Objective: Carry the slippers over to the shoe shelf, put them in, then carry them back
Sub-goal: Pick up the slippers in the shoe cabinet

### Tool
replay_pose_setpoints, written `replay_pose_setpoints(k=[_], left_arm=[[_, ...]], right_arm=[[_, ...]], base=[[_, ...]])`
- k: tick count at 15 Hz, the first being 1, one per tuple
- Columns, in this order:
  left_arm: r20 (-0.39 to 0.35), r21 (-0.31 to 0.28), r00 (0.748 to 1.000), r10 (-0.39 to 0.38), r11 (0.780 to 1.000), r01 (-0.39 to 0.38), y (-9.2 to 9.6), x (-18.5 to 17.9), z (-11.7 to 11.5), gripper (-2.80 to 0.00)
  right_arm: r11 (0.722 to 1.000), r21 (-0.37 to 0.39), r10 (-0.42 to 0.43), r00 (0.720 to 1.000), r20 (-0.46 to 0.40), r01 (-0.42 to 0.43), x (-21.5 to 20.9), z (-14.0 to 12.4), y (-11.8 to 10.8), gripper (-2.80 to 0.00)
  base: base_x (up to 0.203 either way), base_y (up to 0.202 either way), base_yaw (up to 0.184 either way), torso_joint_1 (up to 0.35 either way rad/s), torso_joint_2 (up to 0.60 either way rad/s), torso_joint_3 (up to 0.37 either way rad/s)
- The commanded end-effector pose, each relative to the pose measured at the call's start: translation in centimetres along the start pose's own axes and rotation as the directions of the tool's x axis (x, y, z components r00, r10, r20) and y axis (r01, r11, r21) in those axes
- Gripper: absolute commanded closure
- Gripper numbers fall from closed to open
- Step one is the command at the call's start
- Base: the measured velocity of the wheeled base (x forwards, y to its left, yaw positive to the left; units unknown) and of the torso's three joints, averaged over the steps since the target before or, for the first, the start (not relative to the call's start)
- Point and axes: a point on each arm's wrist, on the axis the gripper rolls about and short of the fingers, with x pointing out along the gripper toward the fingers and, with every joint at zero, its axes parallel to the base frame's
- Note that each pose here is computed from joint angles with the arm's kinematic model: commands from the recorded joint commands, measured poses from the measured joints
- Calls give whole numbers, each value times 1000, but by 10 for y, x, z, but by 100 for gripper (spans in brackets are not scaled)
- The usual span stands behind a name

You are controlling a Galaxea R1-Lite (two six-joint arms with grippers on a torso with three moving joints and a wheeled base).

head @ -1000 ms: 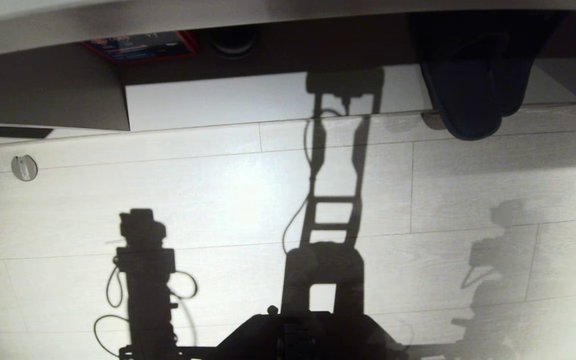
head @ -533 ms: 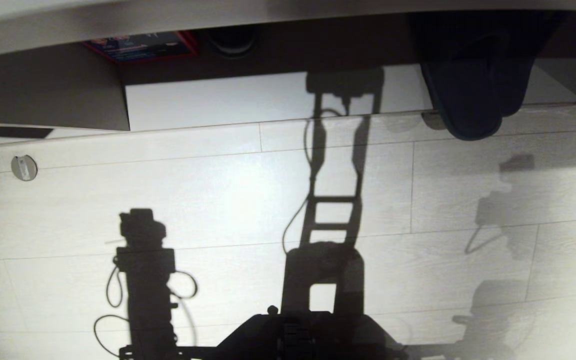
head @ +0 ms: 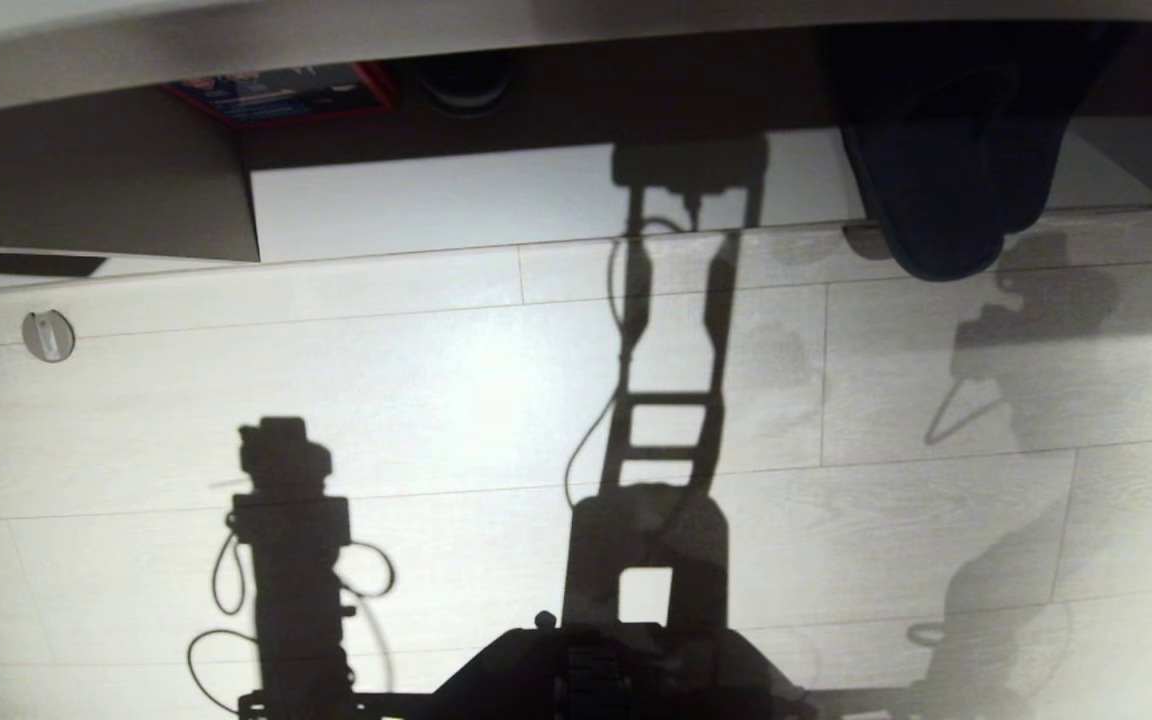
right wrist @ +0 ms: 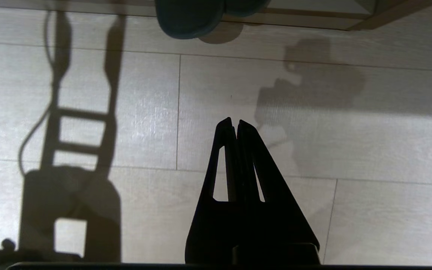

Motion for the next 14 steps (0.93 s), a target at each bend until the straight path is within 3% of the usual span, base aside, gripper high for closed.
replay_pose_setpoints(k=[1,11,14], left_arm=[[-1,0,1000,1,1000,-1,0,0,0,0],[0,0,1000,1,1000,-1,0,0,0,0],[0,0,1000,1,1000,-1,0,0,0,0]], right_arm=[[1000,-1,4,997,-81,-4,37,-9,0,0],[999,-35,10,995,-95,-13,103,-46,2,0],[999,-44,6,999,-39,-8,123,-45,1,0]], base=[[0,0,0,0,0,0],[0,0,0,0,0,0],[0,0,0,0,0,0]])
